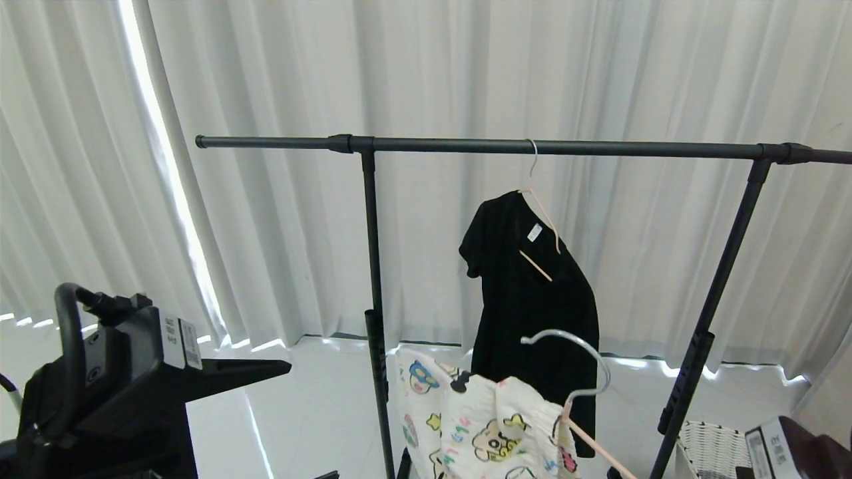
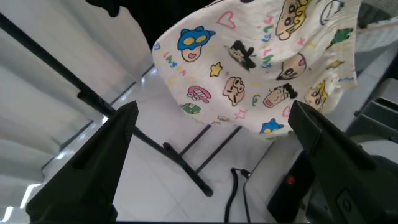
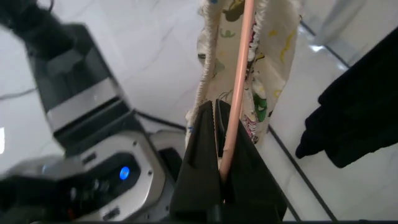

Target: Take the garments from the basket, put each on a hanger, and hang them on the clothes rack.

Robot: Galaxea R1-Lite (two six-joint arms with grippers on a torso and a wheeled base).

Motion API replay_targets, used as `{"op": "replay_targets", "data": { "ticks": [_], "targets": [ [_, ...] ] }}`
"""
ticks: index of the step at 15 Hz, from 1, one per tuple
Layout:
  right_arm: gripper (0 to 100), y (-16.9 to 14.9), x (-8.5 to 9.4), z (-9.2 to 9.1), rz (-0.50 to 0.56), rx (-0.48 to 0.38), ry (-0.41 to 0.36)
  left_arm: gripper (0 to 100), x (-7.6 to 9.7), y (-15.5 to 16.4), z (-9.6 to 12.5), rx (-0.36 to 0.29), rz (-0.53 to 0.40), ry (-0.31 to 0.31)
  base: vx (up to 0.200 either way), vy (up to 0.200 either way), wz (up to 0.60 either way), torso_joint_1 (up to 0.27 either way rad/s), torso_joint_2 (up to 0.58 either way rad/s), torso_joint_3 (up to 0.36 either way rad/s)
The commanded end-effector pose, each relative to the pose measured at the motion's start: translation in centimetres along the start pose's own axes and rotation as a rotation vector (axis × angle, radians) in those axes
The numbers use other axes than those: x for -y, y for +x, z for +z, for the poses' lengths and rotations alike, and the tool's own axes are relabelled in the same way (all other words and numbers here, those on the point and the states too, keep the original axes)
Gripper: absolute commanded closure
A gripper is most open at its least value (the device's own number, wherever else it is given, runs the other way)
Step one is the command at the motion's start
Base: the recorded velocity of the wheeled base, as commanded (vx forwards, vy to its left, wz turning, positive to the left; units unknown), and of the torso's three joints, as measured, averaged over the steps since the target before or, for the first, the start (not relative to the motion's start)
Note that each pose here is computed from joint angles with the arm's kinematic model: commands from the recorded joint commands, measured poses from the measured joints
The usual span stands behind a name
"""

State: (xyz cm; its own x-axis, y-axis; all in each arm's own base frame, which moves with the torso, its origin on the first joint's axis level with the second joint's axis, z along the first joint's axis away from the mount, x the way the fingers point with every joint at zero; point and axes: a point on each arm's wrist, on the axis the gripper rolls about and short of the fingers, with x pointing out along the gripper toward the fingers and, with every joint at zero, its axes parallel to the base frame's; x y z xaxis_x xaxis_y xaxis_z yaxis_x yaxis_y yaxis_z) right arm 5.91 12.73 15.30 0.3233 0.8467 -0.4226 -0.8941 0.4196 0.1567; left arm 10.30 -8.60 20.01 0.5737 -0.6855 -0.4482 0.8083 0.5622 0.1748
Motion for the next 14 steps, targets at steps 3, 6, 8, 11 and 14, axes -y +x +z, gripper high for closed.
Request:
{"op": "replay_targets", "data": {
  "ticks": [3,6,8,11,14],
  "targets": [
    [100,-1.5,-0.1,-1.6,0.085,-0.009,-0.066,0,0.4,-0.7,-0.5,0.029,-0.055,0.003,0.000,0.000,0.00,0.000,0.00,0.000],
    [100,-1.4,-0.2,-2.1,0.153,-0.028,-0.125,0,1.0,-0.5,-0.6,0.061,-0.197,0.063,0.000,0.000,0.00,0.000,0.00,0.000],
    [100,-1.4,-0.3,-2.1,0.182,-0.028,-0.157,0,1.4,-0.3,-0.8,0.079,-0.282,0.133,0.000,0.000,0.00,0.000,0.00,0.000],
    [100,-1.1,-0.9,-2.2,0.229,-0.053,-0.176,0,2.0,1.1,-0.8,0.064,-0.392,0.209,0.000,0.000,0.00,0.000,0.00,0.000],
    [100,0.2,-1.9,-2.0,0.289,-0.101,-0.199,0,2.2,3.8,-0.1,0.015,-0.455,0.261,0.000,0.000,0.00,0.000,0.00,0.000]
  ]
}}
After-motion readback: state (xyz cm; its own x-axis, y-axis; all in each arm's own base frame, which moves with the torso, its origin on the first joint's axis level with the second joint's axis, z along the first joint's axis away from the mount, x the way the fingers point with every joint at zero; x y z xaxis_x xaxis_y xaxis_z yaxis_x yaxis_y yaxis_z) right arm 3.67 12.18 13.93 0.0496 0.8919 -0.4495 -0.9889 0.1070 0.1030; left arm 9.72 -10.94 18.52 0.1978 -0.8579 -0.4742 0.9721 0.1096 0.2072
